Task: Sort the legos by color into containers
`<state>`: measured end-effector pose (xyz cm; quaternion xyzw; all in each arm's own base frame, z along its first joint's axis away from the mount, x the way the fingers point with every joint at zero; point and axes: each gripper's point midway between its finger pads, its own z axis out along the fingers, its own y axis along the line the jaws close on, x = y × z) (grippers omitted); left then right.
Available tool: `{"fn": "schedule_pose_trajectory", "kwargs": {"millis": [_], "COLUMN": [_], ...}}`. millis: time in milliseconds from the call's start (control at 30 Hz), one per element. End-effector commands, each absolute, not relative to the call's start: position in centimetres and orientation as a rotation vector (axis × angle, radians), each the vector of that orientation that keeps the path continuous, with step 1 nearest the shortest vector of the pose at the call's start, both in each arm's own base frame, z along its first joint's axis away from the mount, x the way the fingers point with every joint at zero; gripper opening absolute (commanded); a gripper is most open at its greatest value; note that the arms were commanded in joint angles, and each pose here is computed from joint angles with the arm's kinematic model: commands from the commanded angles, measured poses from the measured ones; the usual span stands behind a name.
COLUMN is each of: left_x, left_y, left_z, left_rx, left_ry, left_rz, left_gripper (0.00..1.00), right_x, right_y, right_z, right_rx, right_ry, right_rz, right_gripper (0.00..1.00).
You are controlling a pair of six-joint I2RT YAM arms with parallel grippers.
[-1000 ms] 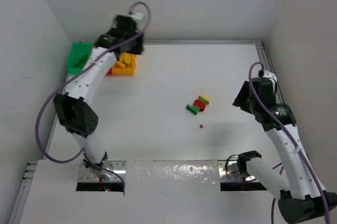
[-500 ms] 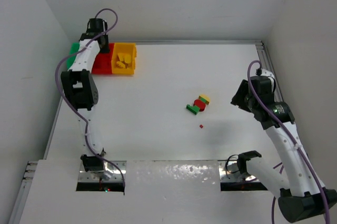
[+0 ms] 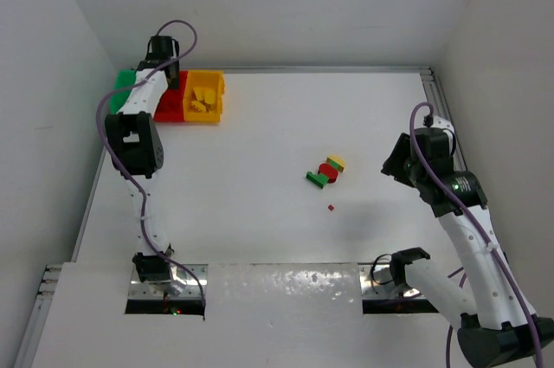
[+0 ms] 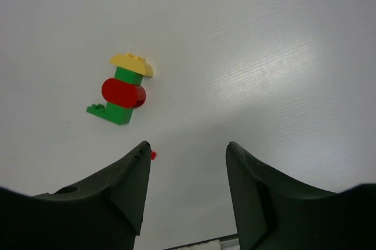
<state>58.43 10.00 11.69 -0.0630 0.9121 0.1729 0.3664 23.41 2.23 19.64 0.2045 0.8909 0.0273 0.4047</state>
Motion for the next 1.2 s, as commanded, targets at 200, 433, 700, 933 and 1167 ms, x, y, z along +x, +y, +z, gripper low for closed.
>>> {"fn": "schedule_pose_trajectory", "kwargs": {"millis": [200,433,700,933,1167], "left_x": [59.2,57.1,41.6,30.3,23.4], "left_y": [10.7,4.3,-19.9,-33.3,-41.8], "left_z": [13.7,20.9,22.3,16.3,12.0], "left_rx": [-0.181,-0.248,0.288,0.677,0.968], "left_ry": [2.270,2.247,2.242,2.315,2.349], "left_rz": [0.479,0.091,-0.331,-0.412,-0.532], "left_gripper": [0.49,0.12,0.29,0.32,0.33], "right_x": [23.9,23.5,23.7,23.6,22.6], "right_y": [2.0,1.8,2.2,2.2,1.6], "right_z": [20.6,20.4,20.0,20.2,20.1], "right_rx": [0.520,0.523,0.524,0.530,0.553], "right_ry": [2.218,2.224,2.234,2.229,2.225], "right_rz": [0.059,0.050,0.067,0.074,0.051], "right_gripper": [0.54,0.54,0.54,0.54,0.54]}}
